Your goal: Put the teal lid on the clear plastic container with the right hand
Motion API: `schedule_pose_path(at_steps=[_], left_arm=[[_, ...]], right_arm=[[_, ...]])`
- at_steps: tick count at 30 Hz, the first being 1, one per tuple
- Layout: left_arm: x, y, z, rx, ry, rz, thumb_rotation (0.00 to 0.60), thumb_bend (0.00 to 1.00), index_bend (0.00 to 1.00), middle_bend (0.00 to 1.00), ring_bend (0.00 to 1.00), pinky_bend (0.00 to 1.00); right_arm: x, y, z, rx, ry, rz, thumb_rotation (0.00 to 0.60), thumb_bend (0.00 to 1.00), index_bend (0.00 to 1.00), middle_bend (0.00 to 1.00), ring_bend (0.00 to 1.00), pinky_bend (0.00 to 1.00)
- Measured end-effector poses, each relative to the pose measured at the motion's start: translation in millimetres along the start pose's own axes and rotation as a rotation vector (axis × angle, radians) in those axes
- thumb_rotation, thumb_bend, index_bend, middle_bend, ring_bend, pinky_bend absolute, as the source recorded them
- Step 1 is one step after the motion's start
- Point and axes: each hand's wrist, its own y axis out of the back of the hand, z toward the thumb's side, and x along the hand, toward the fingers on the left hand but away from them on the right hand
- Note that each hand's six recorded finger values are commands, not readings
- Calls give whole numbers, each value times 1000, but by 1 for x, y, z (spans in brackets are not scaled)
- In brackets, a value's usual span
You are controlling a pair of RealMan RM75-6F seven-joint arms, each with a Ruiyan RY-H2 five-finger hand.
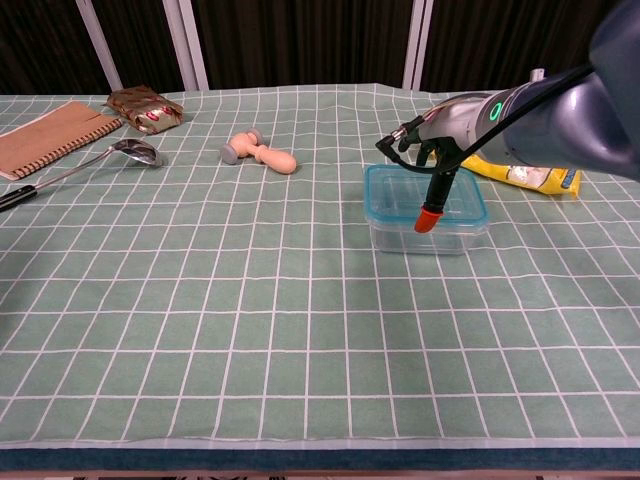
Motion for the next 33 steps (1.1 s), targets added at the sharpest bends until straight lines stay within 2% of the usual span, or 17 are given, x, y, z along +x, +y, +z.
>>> schedule_pose_path(at_steps=[14, 33], left_arm=[[-1, 0, 0, 1, -2, 3, 600, 318, 106, 0, 0, 0], [0, 0, 0, 1, 1, 3, 600, 318, 106, 0, 0, 0]], right_arm=[[2, 3, -6, 8, -4, -2, 600, 187, 0, 450, 67, 0], [0, -2, 0, 2, 4, 5, 600, 187, 0, 450, 67, 0]])
